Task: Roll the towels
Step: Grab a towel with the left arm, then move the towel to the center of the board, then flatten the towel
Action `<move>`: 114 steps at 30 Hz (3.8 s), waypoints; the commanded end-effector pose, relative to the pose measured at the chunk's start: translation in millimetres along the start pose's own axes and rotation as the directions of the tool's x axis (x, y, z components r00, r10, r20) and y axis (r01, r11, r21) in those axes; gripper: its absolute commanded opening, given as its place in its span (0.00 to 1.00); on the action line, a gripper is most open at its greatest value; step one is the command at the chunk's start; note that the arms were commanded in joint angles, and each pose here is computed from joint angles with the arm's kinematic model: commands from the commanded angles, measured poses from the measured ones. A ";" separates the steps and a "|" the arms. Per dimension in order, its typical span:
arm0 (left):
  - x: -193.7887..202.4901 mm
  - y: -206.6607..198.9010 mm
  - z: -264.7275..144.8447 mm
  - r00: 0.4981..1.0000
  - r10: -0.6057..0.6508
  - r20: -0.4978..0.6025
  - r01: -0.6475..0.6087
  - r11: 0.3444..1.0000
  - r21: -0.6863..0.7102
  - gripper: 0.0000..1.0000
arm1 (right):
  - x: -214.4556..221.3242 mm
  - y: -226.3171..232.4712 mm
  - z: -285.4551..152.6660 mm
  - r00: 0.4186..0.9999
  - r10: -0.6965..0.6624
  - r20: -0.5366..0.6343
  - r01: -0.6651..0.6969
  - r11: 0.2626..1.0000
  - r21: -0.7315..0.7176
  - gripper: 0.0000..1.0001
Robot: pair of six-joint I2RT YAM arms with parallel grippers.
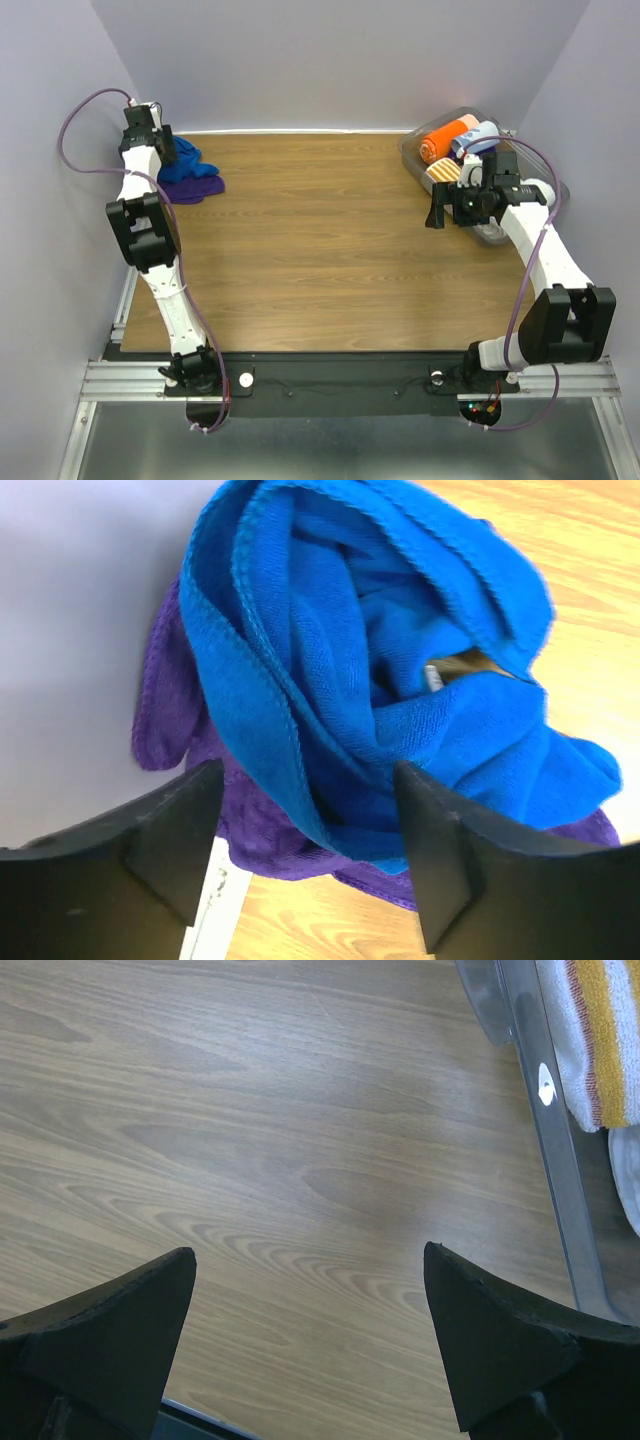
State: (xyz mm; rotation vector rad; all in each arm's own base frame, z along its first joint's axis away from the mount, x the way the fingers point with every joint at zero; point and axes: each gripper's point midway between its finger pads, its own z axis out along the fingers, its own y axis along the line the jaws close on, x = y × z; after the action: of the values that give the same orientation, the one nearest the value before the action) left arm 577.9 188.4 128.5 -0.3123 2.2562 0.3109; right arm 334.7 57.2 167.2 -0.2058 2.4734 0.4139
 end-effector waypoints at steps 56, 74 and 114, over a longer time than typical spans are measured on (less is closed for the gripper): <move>224.7 -244.3 -313.0 0.529 0.692 0.491 -0.707 0.039 0.706 0.64 | 26.2 61.3 10.2 0.994 0.042 -0.099 -0.077 0.918 -0.389 0.59; 323.0 -370.6 -334.1 0.471 0.742 0.477 -0.615 -0.111 0.781 0.58 | 29.4 62.3 13.1 0.990 0.074 -0.118 -0.115 0.913 -0.391 0.56; 185.2 -359.5 -379.1 0.808 0.464 0.363 -0.384 -0.053 0.922 0.00 | 29.6 124.1 39.2 0.988 0.109 -0.110 -0.155 0.727 -0.669 0.69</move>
State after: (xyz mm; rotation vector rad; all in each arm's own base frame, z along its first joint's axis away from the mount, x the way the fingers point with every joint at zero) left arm 312.8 -275.4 164.8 1.2499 2.0371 -0.8209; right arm 297.0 151.1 140.3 -0.3022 2.4276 1.2523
